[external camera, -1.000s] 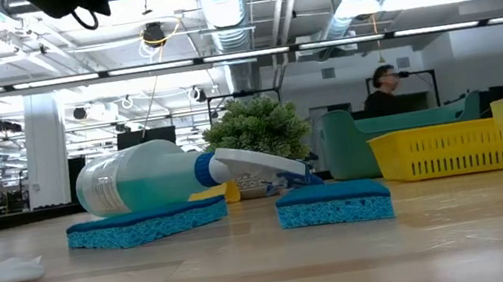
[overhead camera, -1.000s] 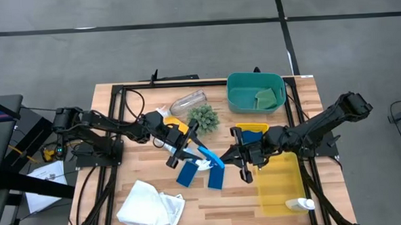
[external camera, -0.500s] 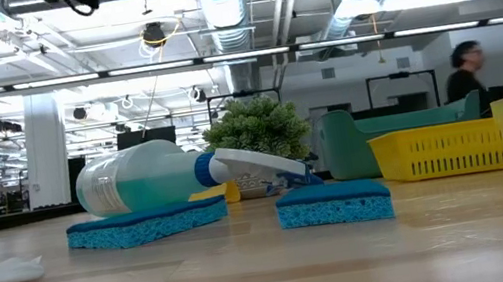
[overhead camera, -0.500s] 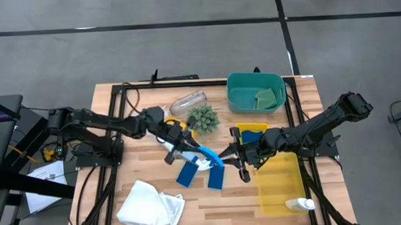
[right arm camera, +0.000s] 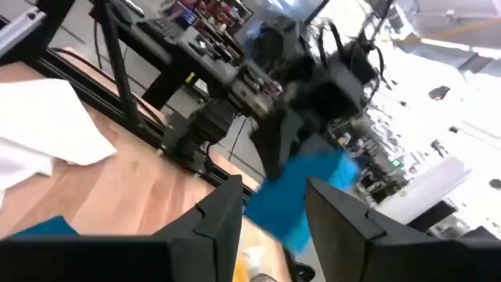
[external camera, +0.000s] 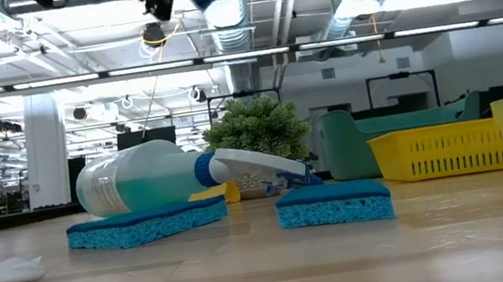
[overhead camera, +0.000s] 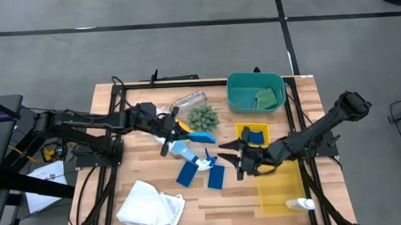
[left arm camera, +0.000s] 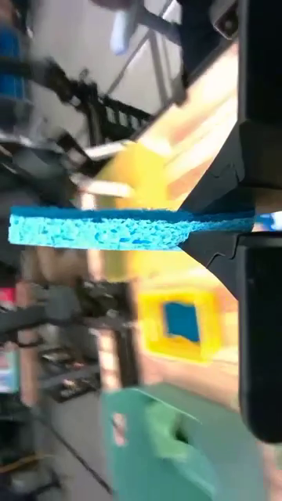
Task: Pick & Place Kitchen Items
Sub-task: Put the blue sponge into the top yellow bin
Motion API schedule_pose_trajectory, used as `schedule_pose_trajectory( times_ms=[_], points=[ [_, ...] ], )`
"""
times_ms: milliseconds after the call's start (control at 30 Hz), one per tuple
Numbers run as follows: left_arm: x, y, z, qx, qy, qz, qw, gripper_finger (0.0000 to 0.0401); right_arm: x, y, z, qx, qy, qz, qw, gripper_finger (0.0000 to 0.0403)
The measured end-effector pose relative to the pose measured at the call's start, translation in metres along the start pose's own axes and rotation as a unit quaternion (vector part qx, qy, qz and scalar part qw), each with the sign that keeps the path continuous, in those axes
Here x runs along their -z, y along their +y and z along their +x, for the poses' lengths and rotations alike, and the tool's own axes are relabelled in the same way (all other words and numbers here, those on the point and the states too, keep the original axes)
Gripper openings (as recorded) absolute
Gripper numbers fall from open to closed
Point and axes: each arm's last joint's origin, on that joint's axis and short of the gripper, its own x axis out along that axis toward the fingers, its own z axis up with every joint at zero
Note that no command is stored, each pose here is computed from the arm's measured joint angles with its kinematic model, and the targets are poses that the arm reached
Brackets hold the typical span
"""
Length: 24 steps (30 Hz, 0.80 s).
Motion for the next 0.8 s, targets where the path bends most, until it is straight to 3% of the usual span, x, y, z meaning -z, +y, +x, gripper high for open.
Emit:
schedule_pose_trajectory(
  times_ms=[267,467,800],
  points=[
    [0.010,0.010,0.006,-0.012,0.027,-0.019,0.999,0.0006,-0.011,0.005,-0.008,0.015,0.037,-0.048,0.998,0.0128],
    [0.011,0.021,0.018,0.081,-0.021,-0.040,0.996,0.0006,-0.007,0.018,-0.015,-0.028,0.060,-0.202,0.977,0.0113],
    [0.025,0.051,0.037,0.130,-0.063,-0.109,0.983,0.0006,-0.011,0.024,-0.024,-0.022,0.081,-0.306,0.948,0.0108]
  ],
)
